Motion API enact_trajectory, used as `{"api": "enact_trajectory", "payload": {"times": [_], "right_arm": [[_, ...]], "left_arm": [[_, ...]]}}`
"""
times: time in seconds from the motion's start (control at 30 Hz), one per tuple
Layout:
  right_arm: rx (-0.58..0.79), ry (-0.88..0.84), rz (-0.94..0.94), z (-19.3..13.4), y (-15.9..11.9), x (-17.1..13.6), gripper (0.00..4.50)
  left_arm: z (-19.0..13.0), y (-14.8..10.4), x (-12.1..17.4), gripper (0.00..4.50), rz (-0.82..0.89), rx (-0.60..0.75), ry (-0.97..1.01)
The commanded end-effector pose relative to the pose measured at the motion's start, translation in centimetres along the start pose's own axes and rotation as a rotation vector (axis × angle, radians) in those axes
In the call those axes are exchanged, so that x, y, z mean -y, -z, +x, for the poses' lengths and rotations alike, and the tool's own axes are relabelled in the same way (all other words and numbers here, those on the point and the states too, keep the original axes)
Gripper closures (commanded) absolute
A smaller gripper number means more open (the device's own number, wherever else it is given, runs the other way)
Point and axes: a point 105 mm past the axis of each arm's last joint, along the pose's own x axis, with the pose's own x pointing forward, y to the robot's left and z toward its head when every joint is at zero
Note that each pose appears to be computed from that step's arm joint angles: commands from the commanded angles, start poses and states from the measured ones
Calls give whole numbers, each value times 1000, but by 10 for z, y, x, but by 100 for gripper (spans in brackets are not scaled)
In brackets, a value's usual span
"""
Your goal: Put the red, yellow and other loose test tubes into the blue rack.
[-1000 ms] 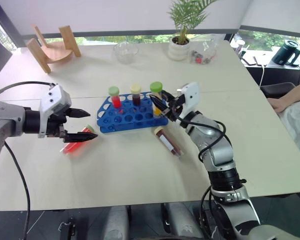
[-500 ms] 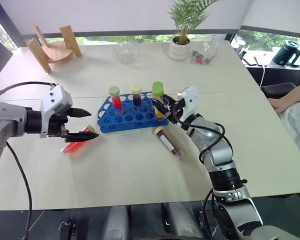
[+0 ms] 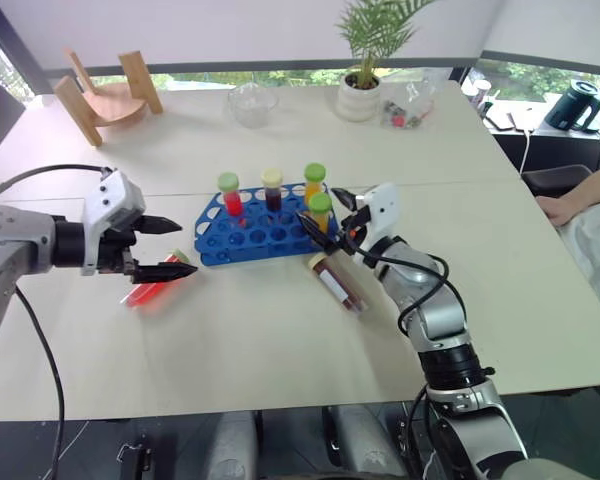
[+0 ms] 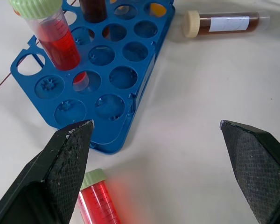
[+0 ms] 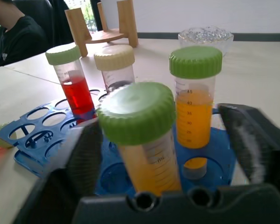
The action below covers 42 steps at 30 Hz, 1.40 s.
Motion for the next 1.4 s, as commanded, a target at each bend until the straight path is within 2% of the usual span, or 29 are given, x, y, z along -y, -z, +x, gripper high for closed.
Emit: {"api": "enact_trajectory", "payload": {"times": [0.03, 0.1, 0.2, 0.33, 0.4, 0.47, 0.67, 0.87, 1.17, 1.23, 1.33, 1.4], "right_arm": [[77, -40, -91, -15, -47, 10, 3], [49, -78, -113, -21, -56, 13, 3], [-140, -258, -118, -37, -67, 13, 3], [-646, -545, -49, -78, -48, -4, 3], [-741, -635, 31, -86, -49, -16, 3], [-820, -602, 79, -75, -43, -17, 3], [-944, -552, 98, -58, -29, -16, 3], [-1072, -454, 163, -45, -6, -15, 3], [-1138, -412, 134, -23, 32, -33, 3], [-1152, -400, 71, -24, 43, -34, 3], [-1192, -427, -22, -45, 55, -33, 88], [-1220, -446, -24, -62, 58, -32, 184]], "left_arm": [[-2, -13, 0, 0, 60, 28, -6], [-1, -14, 0, 0, 67, 27, -3], [1, -7, 7, 0, 107, -14, 22], [11, 3, 25, 0, 228, -115, 75], [18, 0, 33, 0, 258, -106, 86], [23, -1, 42, 0, 274, -97, 103], [26, -4, 62, 0, 284, -82, 96], [29, -3, 68, 0, 255, -52, 52], [39, -1, 69, 0, 221, -12, 28], [41, 1, 69, 0, 217, -14, 24], [41, 3, 70, 0, 204, -9, 19], [41, 4, 70, 0, 200, -11, 15]]}}
